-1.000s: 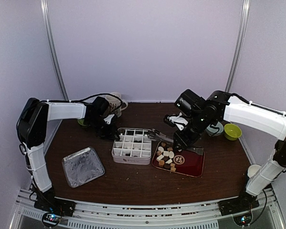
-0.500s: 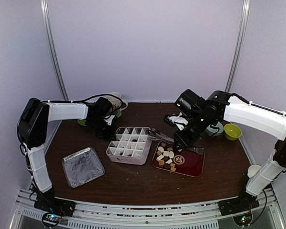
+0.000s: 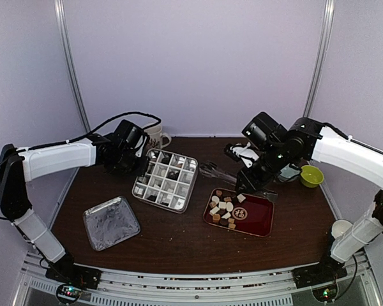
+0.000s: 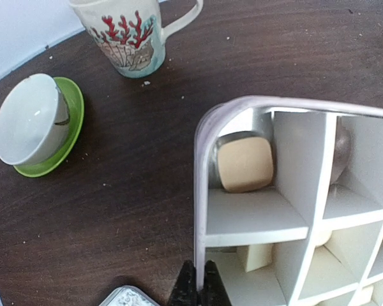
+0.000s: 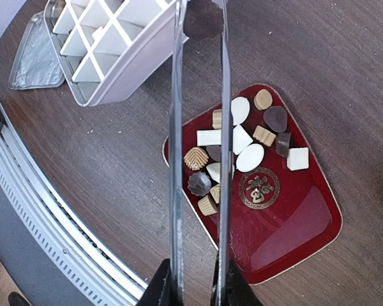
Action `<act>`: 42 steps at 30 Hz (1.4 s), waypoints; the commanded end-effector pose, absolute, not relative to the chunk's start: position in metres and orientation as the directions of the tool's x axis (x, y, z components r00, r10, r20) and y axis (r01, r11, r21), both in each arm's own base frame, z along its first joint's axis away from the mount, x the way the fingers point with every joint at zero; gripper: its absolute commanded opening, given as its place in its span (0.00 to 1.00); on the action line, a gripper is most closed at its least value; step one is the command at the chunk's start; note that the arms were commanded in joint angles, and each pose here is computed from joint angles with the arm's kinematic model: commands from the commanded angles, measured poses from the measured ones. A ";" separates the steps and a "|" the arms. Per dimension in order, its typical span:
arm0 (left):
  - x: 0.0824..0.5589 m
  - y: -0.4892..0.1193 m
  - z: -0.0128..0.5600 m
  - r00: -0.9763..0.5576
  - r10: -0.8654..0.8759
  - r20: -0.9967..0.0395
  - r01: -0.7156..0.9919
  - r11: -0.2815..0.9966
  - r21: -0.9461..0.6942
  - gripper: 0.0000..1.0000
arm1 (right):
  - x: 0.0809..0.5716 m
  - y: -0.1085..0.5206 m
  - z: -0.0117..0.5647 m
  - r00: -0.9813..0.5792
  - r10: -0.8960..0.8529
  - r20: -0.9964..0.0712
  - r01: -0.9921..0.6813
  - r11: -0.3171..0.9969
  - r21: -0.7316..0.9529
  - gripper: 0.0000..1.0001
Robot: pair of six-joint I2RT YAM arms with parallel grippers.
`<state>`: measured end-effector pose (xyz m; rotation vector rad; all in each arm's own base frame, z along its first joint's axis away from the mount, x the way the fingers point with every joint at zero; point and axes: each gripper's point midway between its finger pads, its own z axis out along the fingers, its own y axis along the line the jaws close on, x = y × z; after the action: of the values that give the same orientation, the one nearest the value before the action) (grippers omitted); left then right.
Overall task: Pack the chocolate
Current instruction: Pick up the packing box from the center of the board, then place the packing box at the center of the board.
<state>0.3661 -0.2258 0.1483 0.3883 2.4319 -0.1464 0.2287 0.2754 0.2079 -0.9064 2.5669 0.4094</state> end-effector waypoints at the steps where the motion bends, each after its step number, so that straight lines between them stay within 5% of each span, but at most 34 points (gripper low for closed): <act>1: 0.379 -0.225 0.190 -0.598 0.220 -0.770 0.263 0.962 0.070 0.00 | 0.235 0.271 0.220 -0.707 -0.500 -0.500 -0.630 0.766 0.125 0.22; 15: 0.376 -0.237 0.173 -0.632 0.239 -0.738 0.294 0.954 0.057 0.00 | 0.215 0.295 0.214 -0.684 -0.560 -0.468 -0.704 0.674 0.222 0.22; 24: 0.363 -0.264 0.125 -0.801 0.331 -0.499 0.404 0.914 -0.042 0.00 | 0.230 0.303 0.196 -0.677 -0.574 -0.461 -0.705 0.685 0.184 0.20; 31: 0.346 -0.261 0.084 -0.935 0.252 -0.251 0.307 0.928 -0.210 0.00 | 0.243 0.308 0.176 -0.708 -0.565 -0.423 -0.680 0.707 0.195 0.20; 34: 0.343 -0.264 0.079 -0.942 0.252 -0.221 0.302 0.924 -0.234 0.00 | 0.247 0.308 0.170 -0.717 -0.561 -0.414 -0.674 0.711 0.202 0.20; 42: 0.341 -0.266 0.075 -0.942 0.258 -0.216 0.308 0.919 -0.246 0.33 | 0.254 0.309 0.160 -0.734 -0.548 -0.403 -0.657 0.722 0.215 0.20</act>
<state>0.3390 -0.2520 0.0580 0.4267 2.9344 -0.3132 0.2478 0.3031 0.1636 -0.9485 2.6301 0.4775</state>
